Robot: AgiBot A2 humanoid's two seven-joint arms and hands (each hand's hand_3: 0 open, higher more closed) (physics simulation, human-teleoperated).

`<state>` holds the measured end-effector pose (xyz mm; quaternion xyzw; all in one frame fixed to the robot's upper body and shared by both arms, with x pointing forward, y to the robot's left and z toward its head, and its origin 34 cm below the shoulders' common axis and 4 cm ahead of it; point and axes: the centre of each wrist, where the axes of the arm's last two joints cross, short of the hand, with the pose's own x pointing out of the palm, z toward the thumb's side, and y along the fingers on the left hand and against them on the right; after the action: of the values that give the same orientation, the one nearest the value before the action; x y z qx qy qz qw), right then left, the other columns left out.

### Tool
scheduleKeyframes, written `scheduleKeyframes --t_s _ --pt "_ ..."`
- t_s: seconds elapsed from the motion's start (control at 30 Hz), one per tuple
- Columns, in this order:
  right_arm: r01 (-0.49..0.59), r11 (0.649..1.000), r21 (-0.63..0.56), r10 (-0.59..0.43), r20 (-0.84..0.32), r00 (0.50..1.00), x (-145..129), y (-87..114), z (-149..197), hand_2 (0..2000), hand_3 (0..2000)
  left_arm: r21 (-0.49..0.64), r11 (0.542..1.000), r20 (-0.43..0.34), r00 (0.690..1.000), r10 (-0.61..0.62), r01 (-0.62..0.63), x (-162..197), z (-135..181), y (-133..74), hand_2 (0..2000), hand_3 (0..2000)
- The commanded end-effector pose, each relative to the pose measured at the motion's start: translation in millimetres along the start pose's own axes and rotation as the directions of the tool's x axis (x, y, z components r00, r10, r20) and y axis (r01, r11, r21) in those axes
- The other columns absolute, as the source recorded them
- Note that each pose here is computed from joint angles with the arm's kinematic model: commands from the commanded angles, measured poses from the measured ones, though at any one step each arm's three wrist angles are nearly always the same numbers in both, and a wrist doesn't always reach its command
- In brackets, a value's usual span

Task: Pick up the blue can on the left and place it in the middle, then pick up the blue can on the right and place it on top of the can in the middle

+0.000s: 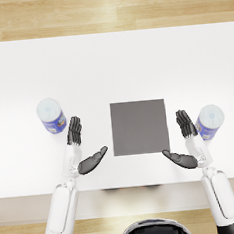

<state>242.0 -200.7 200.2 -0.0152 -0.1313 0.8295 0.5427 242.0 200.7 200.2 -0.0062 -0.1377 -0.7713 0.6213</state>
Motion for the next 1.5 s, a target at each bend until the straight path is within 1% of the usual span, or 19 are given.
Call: scheduleKeyframes --t_s 0.03,0.17,0.2,0.3,0.4,0.47,0.57,0.63,0.73,0.77,0.83,0.9,0.97,1.13,1.33,1.47,1.5 --pt "0.0 1.0 0.0 0.0 0.0 1.0 0 0 0 0 0 0.0 1.0 0.0 1.0 0.0 0.0 0 0 0 0 0" --pt "0.0 1.0 0.0 0.0 0.0 1.0 0 0 0 0 0 0.0 1.0 0.0 1.0 0.0 0.0 0 0 0 0 0" --pt "-0.017 0.999 0.027 0.017 0.008 1.0 4 -1 -7 0 0 -0.028 0.999 0.003 1.0 -0.016 0.017 4 -7 0 0 0" --pt "0.064 0.993 -0.096 -0.062 0.02 0.998 2 -7 6 0 0 0.122 0.992 0.01 0.999 -0.035 0.034 -3 12 11 0 0" --pt "0.123 0.978 -0.168 -0.121 0.024 0.992 -6 -6 17 0 0 0.214 0.977 0.017 1.0 -0.003 -0.001 -16 28 21 0 0" --pt "0.155 0.968 -0.196 -0.17 -0.061 0.984 -12 -4 22 0 0 0.256 0.966 -0.064 0.997 0.042 -0.024 -23 36 25 0 0" --pt "0.199 0.948 -0.248 -0.248 -0.187 0.95 -21 0 32 0 0 0.316 0.947 -0.183 0.976 0.118 -0.055 -32 50 28 0 0" --pt "0.239 0.929 -0.283 -0.316 -0.268 0.91 -31 3 40 0 0 0.358 0.93 -0.262 0.947 0.188 -0.086 -42 61 30 0 0" --pt "0.275 0.905 -0.325 -0.386 -0.354 0.852 -40 11 49 0 0 0.389 0.908 -0.345 0.89 0.298 -0.153 -61 70 33 0 0" --pt "0.292 0.899 -0.325 -0.404 -0.366 0.838 -43 12 49 0 0 0.387 0.905 -0.358 0.876 0.324 -0.176 -68 69 35 0 0" --pt "0.32 0.894 -0.315 -0.427 -0.379 0.821 -50 14 46 0 0 0.366 0.905 -0.371 0.858 0.355 -0.216 -80 66 42 0 0" --pt "0.355 0.889 -0.29 -0.448 -0.383 0.808 -59 15 39 0 0 0.34 0.904 -0.371 0.847 0.381 -0.258 -91 60 48 0 0" --pt "0.384 0.885 -0.262 -0.461 -0.383 0.801 -66 15 31 0 0 0.305 0.909 -0.371 0.843 0.388 -0.284 -98 52 52 0 0" --pt "0.438 0.879 -0.188 -0.476 -0.377 0.794 -79 16 11 0 0 0.222 0.924 -0.374 0.848 0.377 -0.312 -105 30 60 0 0" --pt "0.478 0.872 -0.106 -0.481 -0.368 0.796 -89 14 -11 0 0 0.163 0.932 -0.371 0.855 0.362 -0.324 -106 15 66 0 0" --pt "0.493 0.869 -0.042 -0.473 -0.362 0.803 -92 13 -29 0 0 0.065 0.933 -0.369 0.861 0.351 -0.353 -112 -10 70 0 0" --pt "0.503 0.864 -0.011 -0.473 -0.36 0.804 -95 12 -37 0 0 0.037 0.932 -0.368 0.862 0.349 -0.361 -114 -18 71 0 0"
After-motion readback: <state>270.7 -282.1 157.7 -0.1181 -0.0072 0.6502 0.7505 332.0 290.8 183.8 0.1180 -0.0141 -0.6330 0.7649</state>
